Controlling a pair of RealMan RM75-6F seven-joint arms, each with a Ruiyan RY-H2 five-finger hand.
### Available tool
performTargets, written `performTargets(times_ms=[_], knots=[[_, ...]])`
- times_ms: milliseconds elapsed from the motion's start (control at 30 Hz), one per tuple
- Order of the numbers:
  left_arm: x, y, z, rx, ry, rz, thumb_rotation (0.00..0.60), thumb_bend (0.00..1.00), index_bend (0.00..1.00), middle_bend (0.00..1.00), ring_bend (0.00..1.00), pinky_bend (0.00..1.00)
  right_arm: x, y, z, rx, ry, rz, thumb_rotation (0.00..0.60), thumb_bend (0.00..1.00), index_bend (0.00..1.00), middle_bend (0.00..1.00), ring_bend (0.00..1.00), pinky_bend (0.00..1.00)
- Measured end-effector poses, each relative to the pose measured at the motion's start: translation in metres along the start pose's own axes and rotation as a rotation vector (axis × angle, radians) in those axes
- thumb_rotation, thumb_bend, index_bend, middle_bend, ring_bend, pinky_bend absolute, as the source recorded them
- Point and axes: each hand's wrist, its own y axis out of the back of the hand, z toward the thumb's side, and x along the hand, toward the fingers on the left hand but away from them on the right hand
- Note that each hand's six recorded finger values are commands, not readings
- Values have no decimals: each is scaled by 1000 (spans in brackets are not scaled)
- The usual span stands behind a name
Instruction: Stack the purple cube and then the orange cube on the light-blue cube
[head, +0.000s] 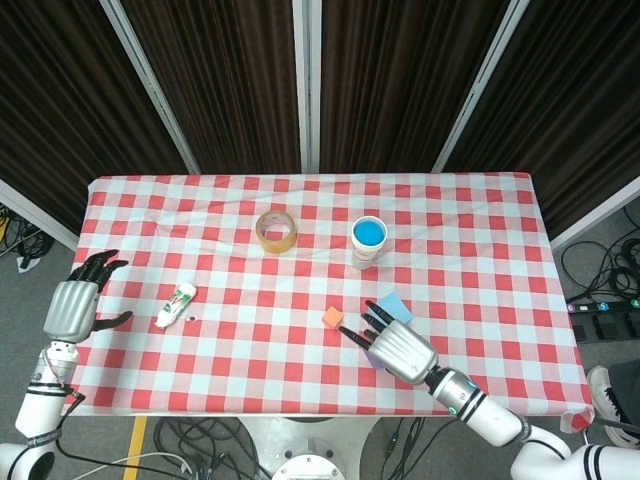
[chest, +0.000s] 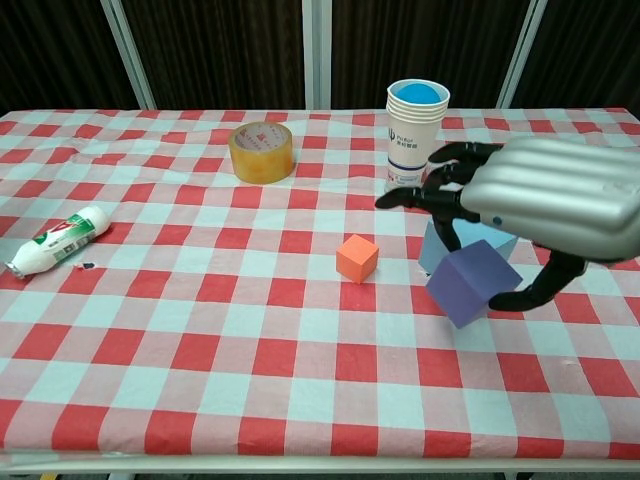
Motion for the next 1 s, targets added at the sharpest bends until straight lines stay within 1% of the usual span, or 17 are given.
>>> performTargets(times_ms=[100,133,200,233,333,467,567,733,1000], knots=[[0,0,1,0,-2,0,600,112,287,244,162,289,2,27,-6,1,-1,-22,600,106,19,475,150,0],[0,0,1,0,-3,0,600,112,287,244,162,289,3,38,-10,10,-3,-28,600,106,20,476,153,0],[0,0,2,1,-5,-2,600,111,286,245,161,289,3,53,-18,32,-9,-30,600,106,20,476,157,0],[0,-1,2,1,-6,-2,600,111,286,244,161,289,2,61,-24,49,-13,-24,600,106,20,474,156,0],[0,-1,3,3,-10,-4,600,110,286,244,162,289,-2,72,-36,84,-11,17,600,108,20,472,156,0],[-1,-2,3,-1,-9,-6,600,111,286,244,162,289,-11,72,-44,104,17,91,600,111,22,472,153,0],[0,-3,2,0,-5,-10,600,111,286,244,162,289,-18,69,-55,109,23,136,600,111,24,472,153,0],[0,-4,0,3,-1,-14,600,110,286,244,162,289,-28,63,-71,115,16,159,600,110,26,472,153,0],[0,-5,-2,4,4,-15,600,111,286,245,161,289,-33,46,-77,87,20,184,600,110,28,472,153,0]])
